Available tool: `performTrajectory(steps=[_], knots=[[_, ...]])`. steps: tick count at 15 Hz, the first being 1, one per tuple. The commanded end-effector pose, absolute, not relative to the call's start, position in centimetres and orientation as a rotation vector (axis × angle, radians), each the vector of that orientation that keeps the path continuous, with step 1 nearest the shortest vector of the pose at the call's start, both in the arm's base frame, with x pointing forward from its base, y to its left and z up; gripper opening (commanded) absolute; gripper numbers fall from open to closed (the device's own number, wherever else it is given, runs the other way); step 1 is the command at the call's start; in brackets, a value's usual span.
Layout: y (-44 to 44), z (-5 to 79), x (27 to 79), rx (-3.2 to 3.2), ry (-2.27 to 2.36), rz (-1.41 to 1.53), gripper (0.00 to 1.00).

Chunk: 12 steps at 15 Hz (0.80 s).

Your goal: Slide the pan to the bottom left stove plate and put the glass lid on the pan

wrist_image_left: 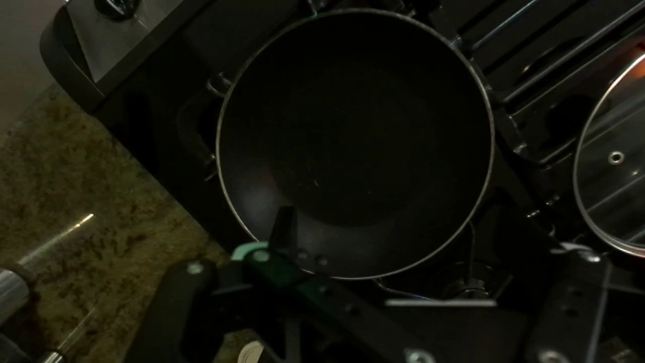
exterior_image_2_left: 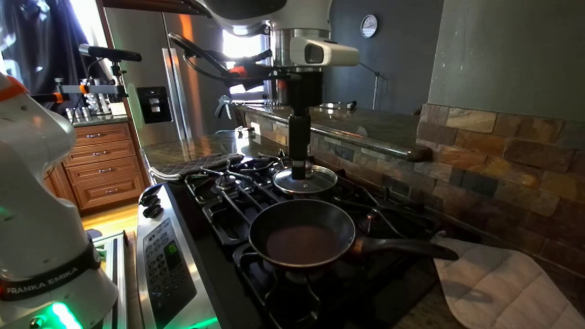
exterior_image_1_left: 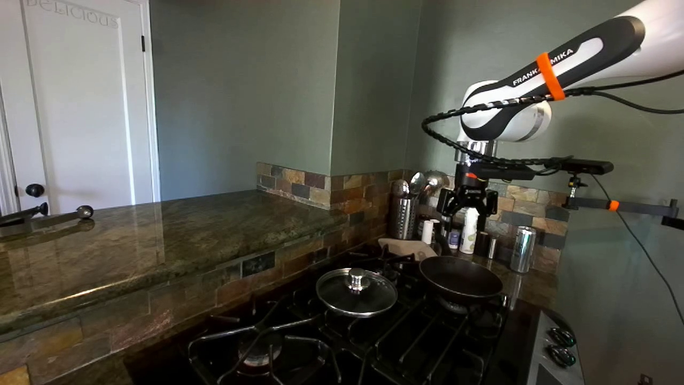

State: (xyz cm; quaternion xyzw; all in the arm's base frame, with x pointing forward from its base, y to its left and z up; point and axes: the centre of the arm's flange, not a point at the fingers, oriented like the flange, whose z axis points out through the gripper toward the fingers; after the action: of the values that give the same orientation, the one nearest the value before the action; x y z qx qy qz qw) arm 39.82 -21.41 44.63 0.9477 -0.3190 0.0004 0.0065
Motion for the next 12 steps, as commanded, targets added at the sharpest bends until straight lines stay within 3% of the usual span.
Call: performTrajectory(steps=[1, 12], knots=[[-24.1, 43.8, 40.0, 2.956, -1.069, 0.013, 1.00], [-30.3, 40.6, 41.9, 2.935, -1.192, 0.114, 1.00]])
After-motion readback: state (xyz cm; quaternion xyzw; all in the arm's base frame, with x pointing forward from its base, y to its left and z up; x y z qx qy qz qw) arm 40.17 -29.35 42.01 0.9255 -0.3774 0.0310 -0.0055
